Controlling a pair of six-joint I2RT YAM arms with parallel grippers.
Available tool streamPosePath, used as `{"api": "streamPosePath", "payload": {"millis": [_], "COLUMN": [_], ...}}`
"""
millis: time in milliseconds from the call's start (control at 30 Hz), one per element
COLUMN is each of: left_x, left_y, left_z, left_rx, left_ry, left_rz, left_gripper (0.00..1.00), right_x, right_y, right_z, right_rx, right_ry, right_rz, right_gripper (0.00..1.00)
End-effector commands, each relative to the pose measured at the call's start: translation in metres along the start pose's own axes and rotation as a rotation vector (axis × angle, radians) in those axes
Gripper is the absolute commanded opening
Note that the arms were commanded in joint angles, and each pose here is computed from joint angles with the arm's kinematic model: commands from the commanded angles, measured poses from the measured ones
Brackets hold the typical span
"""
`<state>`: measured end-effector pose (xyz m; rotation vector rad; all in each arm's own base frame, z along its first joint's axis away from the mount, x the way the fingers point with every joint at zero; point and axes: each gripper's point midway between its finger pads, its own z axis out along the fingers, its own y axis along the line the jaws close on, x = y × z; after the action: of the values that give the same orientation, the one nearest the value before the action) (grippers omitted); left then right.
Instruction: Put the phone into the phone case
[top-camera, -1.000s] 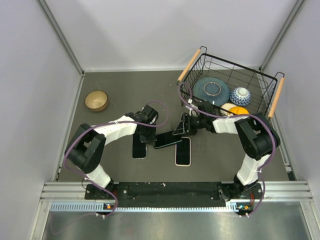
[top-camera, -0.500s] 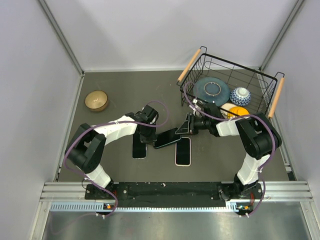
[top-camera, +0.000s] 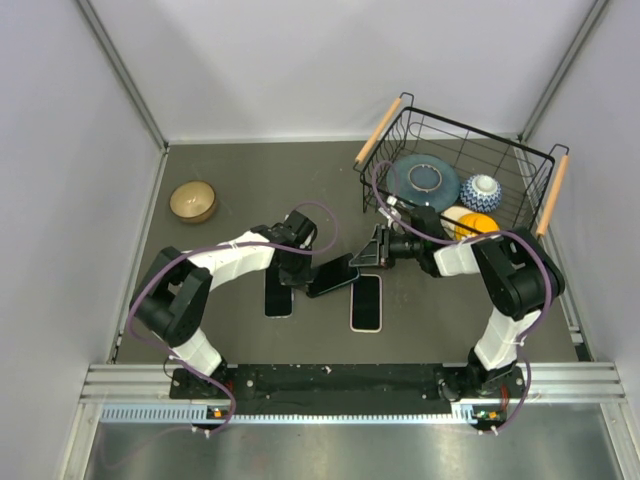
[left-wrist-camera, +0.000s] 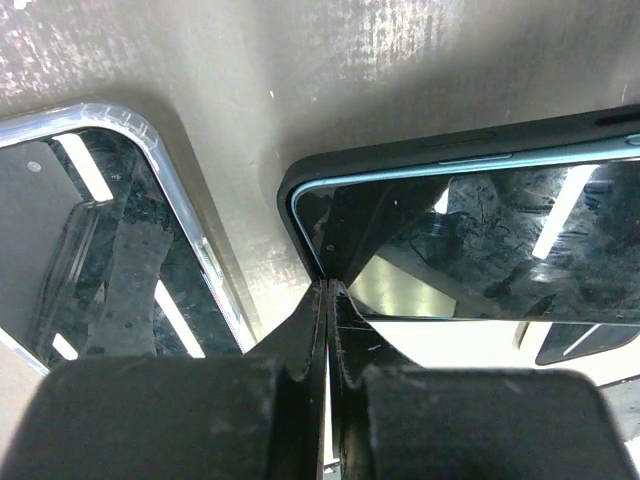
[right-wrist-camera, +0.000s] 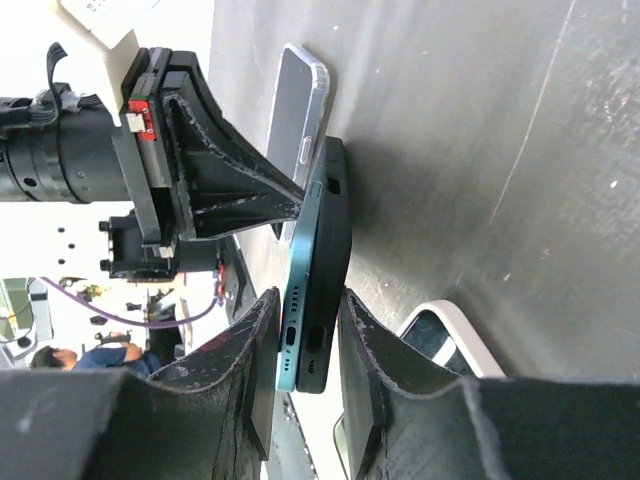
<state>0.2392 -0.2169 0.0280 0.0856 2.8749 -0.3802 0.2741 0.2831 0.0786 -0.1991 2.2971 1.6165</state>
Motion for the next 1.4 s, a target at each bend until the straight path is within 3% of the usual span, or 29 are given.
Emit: {"api": "streamPosePath", "payload": {"millis": [0,67,200,367,400,500,600,733,767,967,1200,1367], "left_x": [-0.007,-0.008,-0.007,-0.008,-0.009,-0.011,-0.012,-0.017,-0.017,-0.018,-0.017,-0.018], "left_y": [0.008,0.008,0.009,0.01,0.01,0.009,0.007,0.005,0.005,0.002,0.001,0.0], "left_z": [0.004,0.004,0.005,0.003,0.002,0.0,-0.004,-0.009,-0.009,-0.004,-0.002,-0.002], "left_rx": [-0.035,-0.032,-0.04,-0.044,-0.044,-0.044,-0.038,-0.032,-0.031,-0.028,-0.021,-0.017], "left_ry": [-0.039,-0.041,-0.037,-0.043,-0.045,-0.049,-0.057,-0.073,-0.071,-0.056,-0.049,-0.049], "left_rz": [0.005,0.005,0.009,0.015,0.017,0.02,0.024,0.023,0.025,0.029,0.032,0.034], "left_gripper": [0.0,0.0,0.0,0.0,0.0,0.0,0.02,0.16,0.16,0.08,0.07,0.06], "right_x": [-0.002,0.0,0.0,-0.002,-0.003,-0.004,-0.004,-0.003,-0.001,-0.001,0.0,-0.001], "right_y": [0.035,0.037,0.043,0.046,0.046,0.045,0.039,0.034,0.033,0.039,0.035,0.038], "right_z": [-0.006,-0.007,-0.008,-0.007,-0.007,-0.006,-0.006,-0.006,-0.005,-0.007,-0.005,-0.005], "right_rx": [-0.124,-0.138,-0.166,-0.186,-0.19,-0.187,-0.159,-0.127,-0.124,-0.139,-0.131,-0.131], "right_ry": [0.014,0.02,0.013,0.0,-0.004,-0.011,-0.015,-0.008,-0.002,0.007,0.011,0.007], "right_rz": [-0.094,-0.086,-0.068,-0.056,-0.055,-0.056,-0.05,-0.054,-0.052,-0.04,-0.015,-0.008], "right_gripper": [0.29,0.43,0.42,0.29,0.18,0.03,0.0,0.0,0.01,0.32,0.32,0.43]}}
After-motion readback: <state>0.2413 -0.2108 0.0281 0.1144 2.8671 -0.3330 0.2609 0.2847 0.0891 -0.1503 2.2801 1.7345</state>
